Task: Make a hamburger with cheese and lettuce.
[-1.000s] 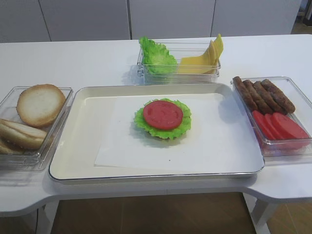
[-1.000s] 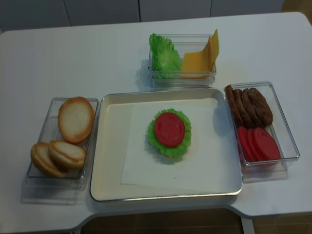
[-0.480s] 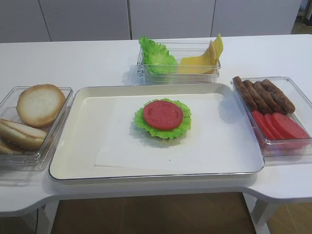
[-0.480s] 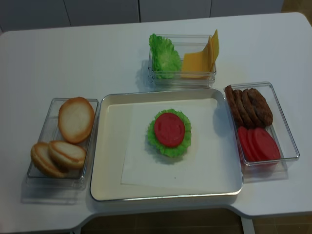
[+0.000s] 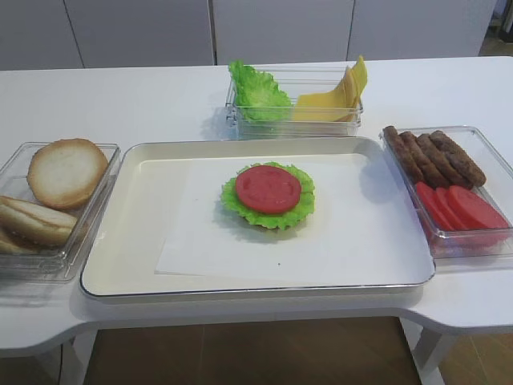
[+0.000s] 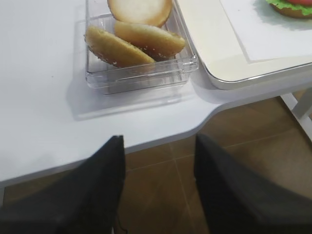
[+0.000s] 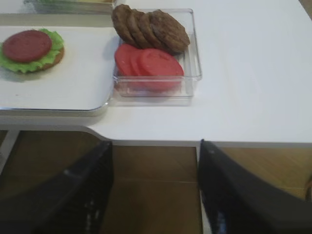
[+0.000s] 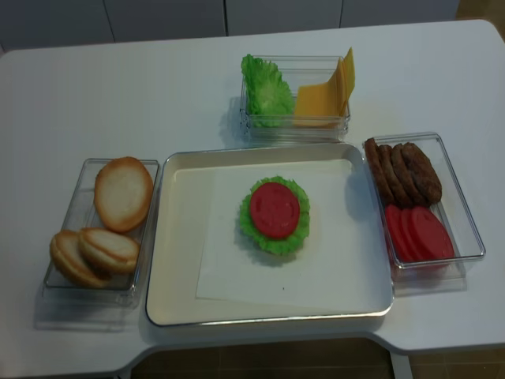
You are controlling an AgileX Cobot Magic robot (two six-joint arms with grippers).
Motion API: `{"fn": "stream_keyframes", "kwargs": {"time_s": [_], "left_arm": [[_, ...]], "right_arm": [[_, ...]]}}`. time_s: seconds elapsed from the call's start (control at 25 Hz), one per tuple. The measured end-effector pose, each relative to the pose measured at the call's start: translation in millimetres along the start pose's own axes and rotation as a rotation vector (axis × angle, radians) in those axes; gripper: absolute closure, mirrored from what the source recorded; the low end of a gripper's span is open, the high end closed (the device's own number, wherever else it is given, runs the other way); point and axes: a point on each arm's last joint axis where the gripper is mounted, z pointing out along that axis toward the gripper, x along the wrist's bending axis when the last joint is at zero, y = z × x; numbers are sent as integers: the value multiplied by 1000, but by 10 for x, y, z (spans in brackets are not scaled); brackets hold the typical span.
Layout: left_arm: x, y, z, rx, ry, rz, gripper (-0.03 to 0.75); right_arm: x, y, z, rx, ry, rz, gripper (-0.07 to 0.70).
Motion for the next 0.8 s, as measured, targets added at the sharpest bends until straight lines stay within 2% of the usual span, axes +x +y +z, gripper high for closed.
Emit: {"fn": "stream_keyframes", "kwargs": {"time_s": [0.2, 0.48, 0.8], "left_arm": [[0, 0, 0, 0, 0, 0, 373], [0, 0, 0, 0, 0, 0, 373], [0, 0, 0, 0, 0, 0, 373]], "right_arm": [[-119, -107, 151, 76, -105, -31, 203], [-131, -161, 228, 109, -105, -25, 202], [-133, -150, 257, 86, -103, -24, 201]]}}
